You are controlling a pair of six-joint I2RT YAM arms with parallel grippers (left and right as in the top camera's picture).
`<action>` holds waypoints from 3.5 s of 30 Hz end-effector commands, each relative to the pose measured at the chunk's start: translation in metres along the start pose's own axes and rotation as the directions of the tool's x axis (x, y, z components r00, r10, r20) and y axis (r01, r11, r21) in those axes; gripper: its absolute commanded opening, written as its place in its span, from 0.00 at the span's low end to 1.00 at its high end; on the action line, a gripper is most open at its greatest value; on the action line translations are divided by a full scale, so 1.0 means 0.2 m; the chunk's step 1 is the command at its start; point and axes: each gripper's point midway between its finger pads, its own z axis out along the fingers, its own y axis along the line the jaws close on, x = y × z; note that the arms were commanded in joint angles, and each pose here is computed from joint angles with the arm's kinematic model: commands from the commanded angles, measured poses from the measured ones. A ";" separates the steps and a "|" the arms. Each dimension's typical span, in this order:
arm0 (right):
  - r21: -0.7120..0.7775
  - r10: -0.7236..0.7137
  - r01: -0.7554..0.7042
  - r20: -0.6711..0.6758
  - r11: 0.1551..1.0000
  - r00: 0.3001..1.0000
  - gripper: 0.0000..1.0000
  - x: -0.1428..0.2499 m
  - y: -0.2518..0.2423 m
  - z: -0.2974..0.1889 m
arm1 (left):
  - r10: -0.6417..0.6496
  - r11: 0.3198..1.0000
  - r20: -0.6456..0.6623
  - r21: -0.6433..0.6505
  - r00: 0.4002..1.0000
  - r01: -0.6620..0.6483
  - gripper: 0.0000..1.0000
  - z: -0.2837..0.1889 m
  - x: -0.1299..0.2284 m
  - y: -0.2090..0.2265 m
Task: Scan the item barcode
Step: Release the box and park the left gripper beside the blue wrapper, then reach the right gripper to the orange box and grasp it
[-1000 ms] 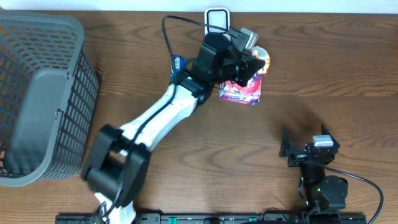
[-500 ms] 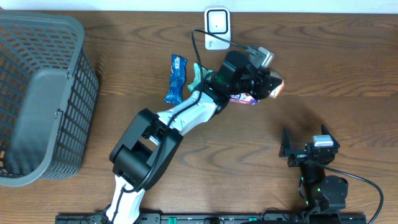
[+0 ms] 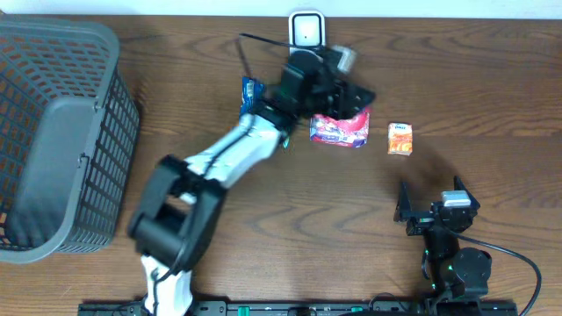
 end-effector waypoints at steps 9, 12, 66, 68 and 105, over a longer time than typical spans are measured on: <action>0.008 -0.012 0.012 -0.004 1.000 1.000 0.99 0.01 -0.01 0.00 | -0.037 0.877 -0.049 -0.480 0.998 0.009 0.57 -0.87 -0.11 0.17; 0.008 -0.012 0.012 -0.004 1.000 1.000 0.99 0.01 -0.01 0.00 | -0.099 0.763 -0.058 -0.645 0.993 0.038 0.68 -1.12 -0.04 0.24; -0.030 0.093 -0.373 -0.947 0.927 0.308 0.99 -0.14 0.15 0.40 | -0.308 0.611 -0.154 -0.788 0.939 0.071 0.98 -1.47 0.27 0.23; -0.023 0.085 -0.379 -0.960 0.925 0.267 0.99 -0.06 0.16 0.44 | -0.308 0.611 -0.154 -0.788 0.939 0.071 0.98 -1.47 0.27 0.23; 0.176 0.275 -0.435 -0.946 0.883 0.175 0.43 0.69 -0.10 0.91 | -0.308 0.611 -0.154 -0.788 0.939 0.071 0.98 -1.47 0.27 0.23</action>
